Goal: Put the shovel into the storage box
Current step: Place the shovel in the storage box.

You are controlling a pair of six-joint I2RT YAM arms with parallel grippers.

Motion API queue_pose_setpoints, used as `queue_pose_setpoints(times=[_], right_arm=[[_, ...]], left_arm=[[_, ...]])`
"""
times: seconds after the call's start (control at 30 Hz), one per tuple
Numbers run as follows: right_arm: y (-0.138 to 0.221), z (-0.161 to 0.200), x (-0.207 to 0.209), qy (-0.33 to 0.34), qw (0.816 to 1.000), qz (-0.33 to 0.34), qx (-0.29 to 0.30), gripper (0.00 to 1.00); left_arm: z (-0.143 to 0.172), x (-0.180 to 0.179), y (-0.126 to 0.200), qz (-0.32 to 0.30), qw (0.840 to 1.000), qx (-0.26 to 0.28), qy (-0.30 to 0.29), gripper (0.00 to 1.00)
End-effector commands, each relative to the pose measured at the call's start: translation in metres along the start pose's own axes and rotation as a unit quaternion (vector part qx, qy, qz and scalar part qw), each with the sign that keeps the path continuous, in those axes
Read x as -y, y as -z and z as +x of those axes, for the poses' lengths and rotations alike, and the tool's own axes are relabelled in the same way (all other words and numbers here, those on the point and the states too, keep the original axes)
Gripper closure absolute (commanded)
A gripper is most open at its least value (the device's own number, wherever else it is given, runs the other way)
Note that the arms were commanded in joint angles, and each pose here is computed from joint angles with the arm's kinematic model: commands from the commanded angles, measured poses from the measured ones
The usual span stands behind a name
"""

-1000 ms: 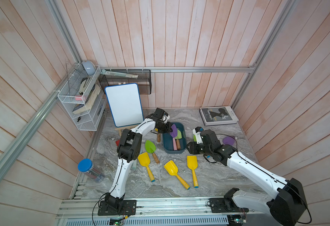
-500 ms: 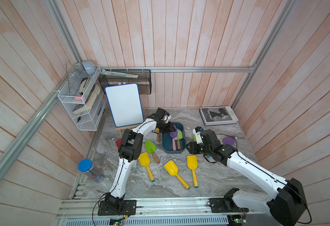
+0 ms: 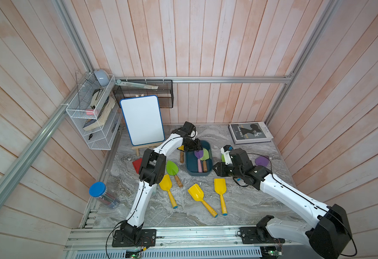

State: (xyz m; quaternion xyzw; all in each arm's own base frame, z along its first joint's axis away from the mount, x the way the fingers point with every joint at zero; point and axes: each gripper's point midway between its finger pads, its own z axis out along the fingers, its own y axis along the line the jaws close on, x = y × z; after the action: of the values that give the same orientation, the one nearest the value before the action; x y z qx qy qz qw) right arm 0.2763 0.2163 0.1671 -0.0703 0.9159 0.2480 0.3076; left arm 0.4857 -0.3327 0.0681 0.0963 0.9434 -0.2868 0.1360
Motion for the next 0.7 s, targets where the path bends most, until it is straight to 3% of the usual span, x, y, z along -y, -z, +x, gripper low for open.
queue_pose_setpoints(times=[0.0,0.43,0.67], right_arm=[[-0.004,0.003,0.001,0.003,1.000,0.003,-0.002,0.52],[-0.003,0.002,0.002,0.003,1.000,0.008,-0.002,0.52],[-0.002,0.001,0.009,-0.002,1.000,0.027,0.002,0.52]], left_arm=[[0.002,-0.018,-0.005,-0.043,0.999,-0.008,0.014,0.46],[-0.001,-0.023,-0.010,-0.061,0.998,-0.003,0.025,0.44],[-0.010,-0.007,-0.003,-0.049,0.998,0.014,0.023,0.43]])
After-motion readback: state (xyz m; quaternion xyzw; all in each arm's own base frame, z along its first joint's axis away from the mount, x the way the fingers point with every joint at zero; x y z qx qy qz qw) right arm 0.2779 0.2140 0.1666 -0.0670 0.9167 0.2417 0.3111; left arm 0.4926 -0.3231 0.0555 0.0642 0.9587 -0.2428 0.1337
